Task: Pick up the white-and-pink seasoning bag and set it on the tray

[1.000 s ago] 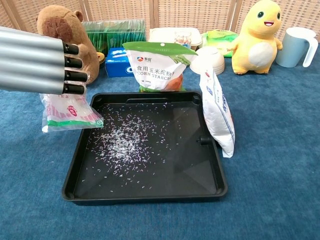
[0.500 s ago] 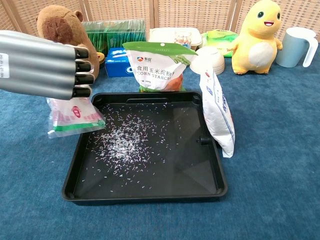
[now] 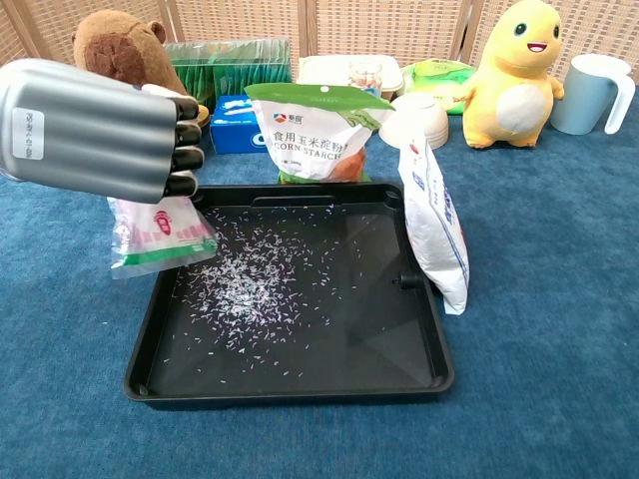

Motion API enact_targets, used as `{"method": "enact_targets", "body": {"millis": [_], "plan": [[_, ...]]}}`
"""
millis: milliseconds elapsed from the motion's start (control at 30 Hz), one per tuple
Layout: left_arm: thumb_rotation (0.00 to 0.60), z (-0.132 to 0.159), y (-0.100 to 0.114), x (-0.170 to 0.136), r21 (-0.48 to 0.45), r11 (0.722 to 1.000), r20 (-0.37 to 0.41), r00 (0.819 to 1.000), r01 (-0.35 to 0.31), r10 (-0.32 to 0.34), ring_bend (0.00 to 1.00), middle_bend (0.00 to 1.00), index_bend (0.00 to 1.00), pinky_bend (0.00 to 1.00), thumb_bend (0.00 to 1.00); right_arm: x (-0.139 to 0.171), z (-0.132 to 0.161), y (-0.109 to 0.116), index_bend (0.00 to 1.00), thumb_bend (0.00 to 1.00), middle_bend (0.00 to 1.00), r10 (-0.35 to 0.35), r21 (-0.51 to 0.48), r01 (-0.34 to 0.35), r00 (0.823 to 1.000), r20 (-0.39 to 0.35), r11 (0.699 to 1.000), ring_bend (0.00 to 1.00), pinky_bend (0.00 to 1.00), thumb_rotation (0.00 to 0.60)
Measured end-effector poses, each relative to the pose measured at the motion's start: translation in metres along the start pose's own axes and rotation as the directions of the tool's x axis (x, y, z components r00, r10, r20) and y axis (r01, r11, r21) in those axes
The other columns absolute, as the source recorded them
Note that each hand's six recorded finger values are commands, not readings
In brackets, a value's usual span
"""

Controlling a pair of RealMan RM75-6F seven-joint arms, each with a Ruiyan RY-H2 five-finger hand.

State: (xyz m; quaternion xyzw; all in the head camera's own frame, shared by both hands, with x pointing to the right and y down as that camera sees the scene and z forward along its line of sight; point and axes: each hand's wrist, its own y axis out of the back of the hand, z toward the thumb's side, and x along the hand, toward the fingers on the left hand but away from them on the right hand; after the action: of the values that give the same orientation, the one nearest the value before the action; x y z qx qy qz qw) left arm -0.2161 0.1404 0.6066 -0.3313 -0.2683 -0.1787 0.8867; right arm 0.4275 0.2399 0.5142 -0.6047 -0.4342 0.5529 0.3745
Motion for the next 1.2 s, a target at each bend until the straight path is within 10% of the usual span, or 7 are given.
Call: {"method": "enact_targets", "body": {"millis": [733, 1200], "plan": [[0.6, -0.003, -0.006, 0.003, -0.026, 0.99, -0.111, 0.984, 0.137, -0.139, 0.48, 0.53, 0.68, 0.53, 0.6, -0.001, 0.0, -0.003, 0.13, 0.03, 0.04, 0.007, 0.012, -0.007, 1.0, 0.002, 1.0, 0.06, 0.07, 0.6], [0.6, -0.005, 0.01, 0.004, -0.129, 0.986, -0.169, 0.977, 0.106, -0.127, 0.48, 0.53, 0.68, 0.53, 0.59, -0.001, 0.0, -0.004, 0.13, 0.03, 0.04, 0.011, 0.009, -0.011, 1.0, 0.002, 1.0, 0.06, 0.07, 0.6]]}}
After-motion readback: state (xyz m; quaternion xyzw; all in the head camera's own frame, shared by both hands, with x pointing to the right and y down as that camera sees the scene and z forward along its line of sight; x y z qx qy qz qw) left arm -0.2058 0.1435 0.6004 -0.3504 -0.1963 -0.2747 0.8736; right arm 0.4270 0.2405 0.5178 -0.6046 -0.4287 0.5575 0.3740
